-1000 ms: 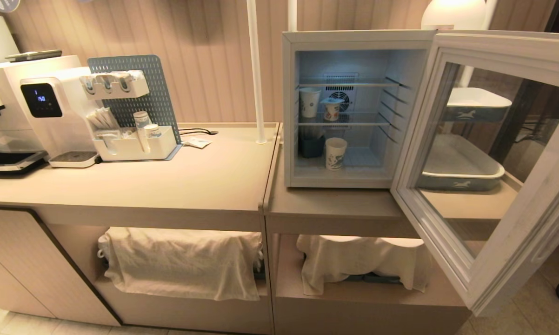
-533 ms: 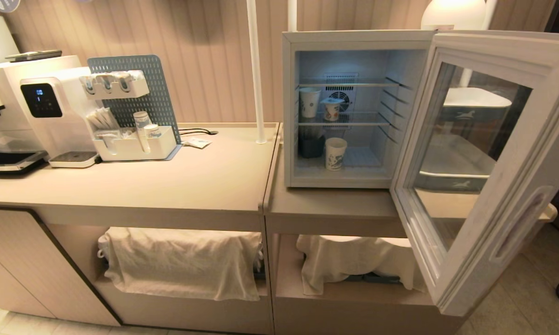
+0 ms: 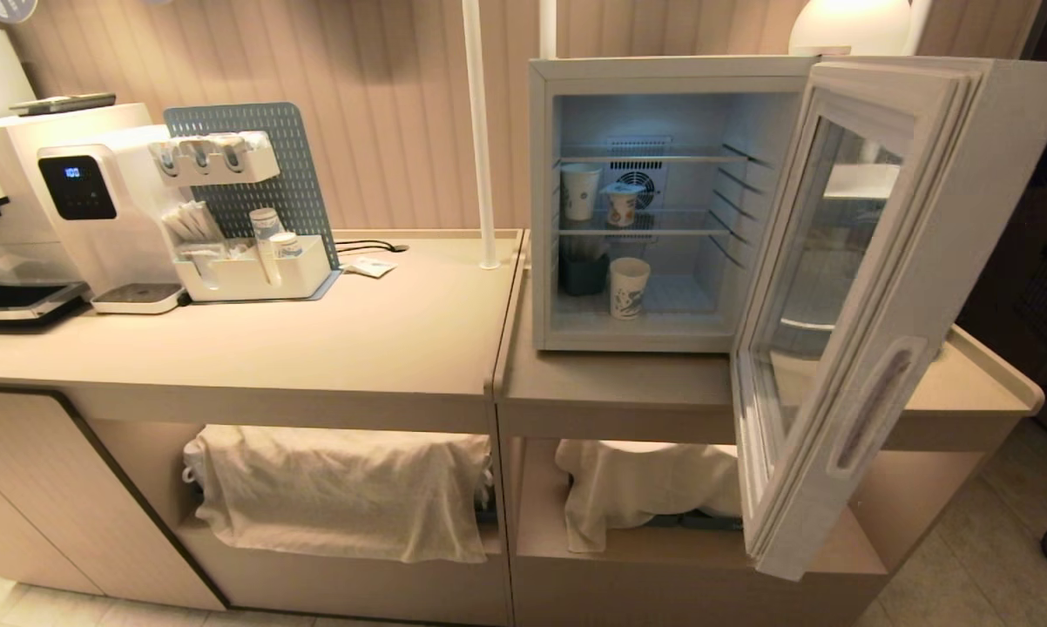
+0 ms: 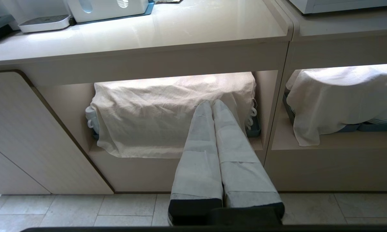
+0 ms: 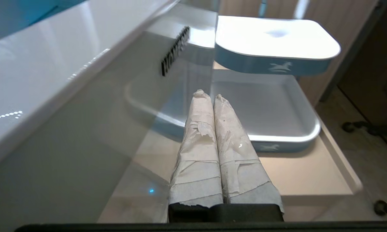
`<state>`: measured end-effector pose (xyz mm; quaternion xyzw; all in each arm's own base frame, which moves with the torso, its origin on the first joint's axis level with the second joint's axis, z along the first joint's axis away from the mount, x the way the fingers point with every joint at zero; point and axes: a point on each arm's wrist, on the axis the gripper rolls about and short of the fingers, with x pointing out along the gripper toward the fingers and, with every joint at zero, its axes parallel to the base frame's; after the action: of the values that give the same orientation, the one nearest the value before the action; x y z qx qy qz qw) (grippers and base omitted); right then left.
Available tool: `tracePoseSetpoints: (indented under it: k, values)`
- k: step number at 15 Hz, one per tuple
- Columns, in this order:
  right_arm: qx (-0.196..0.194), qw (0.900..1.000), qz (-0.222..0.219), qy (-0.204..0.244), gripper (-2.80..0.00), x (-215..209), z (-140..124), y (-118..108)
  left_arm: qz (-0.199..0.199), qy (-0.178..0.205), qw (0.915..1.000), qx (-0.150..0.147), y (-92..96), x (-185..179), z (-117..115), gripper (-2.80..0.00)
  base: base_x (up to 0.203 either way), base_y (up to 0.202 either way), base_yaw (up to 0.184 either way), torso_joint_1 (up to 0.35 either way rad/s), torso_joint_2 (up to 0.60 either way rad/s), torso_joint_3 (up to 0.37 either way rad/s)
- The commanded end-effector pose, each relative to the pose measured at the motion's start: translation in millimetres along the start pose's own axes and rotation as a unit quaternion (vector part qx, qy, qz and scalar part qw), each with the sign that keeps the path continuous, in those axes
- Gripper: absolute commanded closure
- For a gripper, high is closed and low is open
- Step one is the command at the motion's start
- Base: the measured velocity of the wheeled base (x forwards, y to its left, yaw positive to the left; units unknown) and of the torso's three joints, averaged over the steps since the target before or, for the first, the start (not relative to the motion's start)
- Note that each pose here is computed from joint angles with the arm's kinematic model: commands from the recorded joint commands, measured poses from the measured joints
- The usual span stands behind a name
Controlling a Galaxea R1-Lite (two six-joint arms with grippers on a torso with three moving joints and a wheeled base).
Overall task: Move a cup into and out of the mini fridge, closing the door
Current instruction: Close the freezer door
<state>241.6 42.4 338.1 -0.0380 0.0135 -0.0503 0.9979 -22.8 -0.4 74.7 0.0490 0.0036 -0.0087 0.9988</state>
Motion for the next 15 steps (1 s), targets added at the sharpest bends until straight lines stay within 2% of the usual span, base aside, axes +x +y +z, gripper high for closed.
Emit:
tracePoseSetpoints:
  k: [1,8,15]
  values:
    - [-0.003,1.0,0.012,0.008,0.0,19,-4,13,0.0,0.0,1.0,0.0,0.0,0,0,0.0,0.0,0.0,0.0,0.0,0.0,0.0]
    - [-0.001,0.998,0.062,-0.007,0.0,72,-14,60,0.0,0.0,1.0,0.0,0.0,0,0,0.0,0.0,0.0,0.0,0.0,0.0,0.0]
    - [0.007,0.996,0.076,-0.042,0.0,134,-23,99,0.0,0.0,1.0,0.0,0.0,0,0,0.0,0.0,0.0,0.0,0.0,0.0,0.0]
